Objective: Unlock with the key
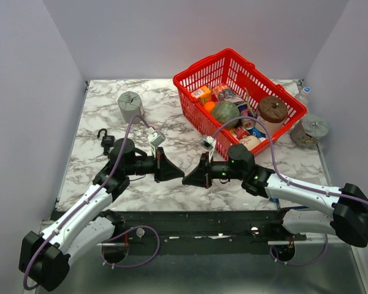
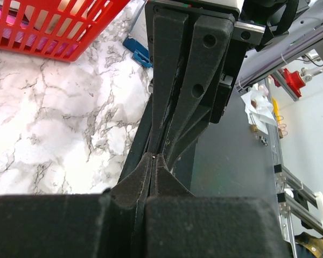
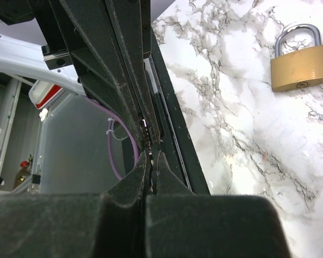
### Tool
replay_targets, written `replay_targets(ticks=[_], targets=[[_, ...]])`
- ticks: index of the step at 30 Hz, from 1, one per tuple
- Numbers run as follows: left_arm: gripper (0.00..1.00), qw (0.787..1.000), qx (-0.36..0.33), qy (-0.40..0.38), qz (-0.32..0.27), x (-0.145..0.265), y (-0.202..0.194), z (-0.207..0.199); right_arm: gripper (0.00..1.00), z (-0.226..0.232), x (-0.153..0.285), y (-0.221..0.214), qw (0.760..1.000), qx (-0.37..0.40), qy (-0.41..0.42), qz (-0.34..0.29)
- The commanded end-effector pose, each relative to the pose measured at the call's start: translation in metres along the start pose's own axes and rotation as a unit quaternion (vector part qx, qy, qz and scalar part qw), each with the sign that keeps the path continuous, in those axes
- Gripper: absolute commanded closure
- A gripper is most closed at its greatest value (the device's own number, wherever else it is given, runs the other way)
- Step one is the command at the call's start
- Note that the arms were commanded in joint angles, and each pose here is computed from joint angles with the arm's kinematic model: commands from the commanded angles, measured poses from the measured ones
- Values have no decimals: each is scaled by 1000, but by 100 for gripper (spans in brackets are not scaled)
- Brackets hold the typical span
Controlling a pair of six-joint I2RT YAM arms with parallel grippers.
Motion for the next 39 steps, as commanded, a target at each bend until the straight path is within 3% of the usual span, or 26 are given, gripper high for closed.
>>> replay_targets(ticks=[1,2,3,6,8,9,12,14,18,24,39], targets=[[100,999,-24,15,-16,1,8,-2,99,1,-1,0,1000,6,7,-10],[94,999,-24,27,-21,1,9,-1,99,0,-2,0,1000,5,6,-10],[68,999,-18,40,-20,2,8,0,99,-1,-2,0,1000,4,3,-12],[27,989,11,144,-44,6,6,12,99,-4,-3,0,1000,7,-8,-16],[20,970,55,229,-60,10,-1,23,99,-7,-1,0,1000,10,-14,-17],[15,941,87,321,-65,17,-9,36,99,-9,0,1,1000,10,-18,-21],[10,874,172,450,-66,29,-32,59,99,-12,5,-3,999,10,-24,-23],[10,853,210,474,-61,32,-49,71,99,-11,9,-6,999,12,-26,-25],[10,829,263,491,-58,30,-70,88,99,-11,17,-11,999,16,-31,-35],[10,801,267,535,-26,33,-83,103,99,-8,26,-14,998,25,-34,-53],[9,806,251,535,-35,11,-59,144,99,-11,28,-21,998,38,-33,-49]])
Point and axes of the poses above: each gripper's point midway between its finger pads, its own x axis back along the fingers, its own z axis along the line the jaws close on, y = z × x, the point moved 10 cm from there along x, back along the fingers, and after that the axes turned 3 degrees about -x, right-handed, at the moved point
